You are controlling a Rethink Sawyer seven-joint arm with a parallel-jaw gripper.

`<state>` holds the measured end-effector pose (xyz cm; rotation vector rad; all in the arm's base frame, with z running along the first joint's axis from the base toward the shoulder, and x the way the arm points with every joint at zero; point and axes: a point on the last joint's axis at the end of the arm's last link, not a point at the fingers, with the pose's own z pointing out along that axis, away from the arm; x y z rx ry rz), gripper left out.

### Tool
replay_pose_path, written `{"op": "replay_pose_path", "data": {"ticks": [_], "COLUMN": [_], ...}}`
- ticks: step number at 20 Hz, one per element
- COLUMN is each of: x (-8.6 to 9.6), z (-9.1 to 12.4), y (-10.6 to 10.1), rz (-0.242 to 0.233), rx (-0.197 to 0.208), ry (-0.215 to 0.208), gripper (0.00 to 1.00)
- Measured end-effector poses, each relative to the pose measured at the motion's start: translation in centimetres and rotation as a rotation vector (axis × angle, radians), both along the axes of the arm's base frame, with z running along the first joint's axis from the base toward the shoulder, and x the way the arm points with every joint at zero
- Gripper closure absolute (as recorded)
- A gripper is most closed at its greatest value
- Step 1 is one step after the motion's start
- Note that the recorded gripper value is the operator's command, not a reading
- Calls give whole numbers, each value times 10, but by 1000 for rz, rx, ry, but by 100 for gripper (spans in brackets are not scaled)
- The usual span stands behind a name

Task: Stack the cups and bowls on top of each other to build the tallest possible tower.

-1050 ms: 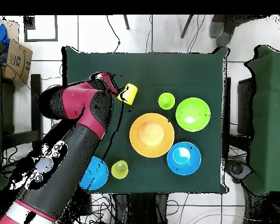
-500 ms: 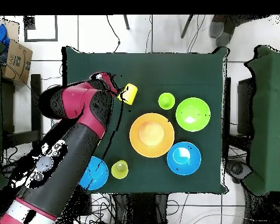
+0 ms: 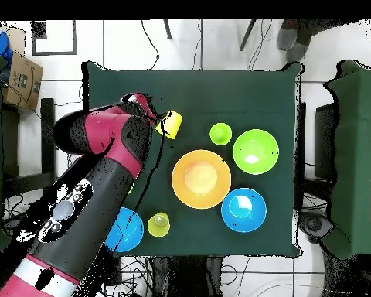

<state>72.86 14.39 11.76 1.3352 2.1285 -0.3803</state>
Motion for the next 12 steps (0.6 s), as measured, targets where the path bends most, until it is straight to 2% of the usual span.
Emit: {"op": "replay_pose_path", "data": {"ticks": [7, 12], "x": [20, 31], "z": [9, 13], "y": [-21, -28], "rz": [-18, -28], "rx": [6, 12], "ry": [-23, -23], "gripper": [0, 0]}}
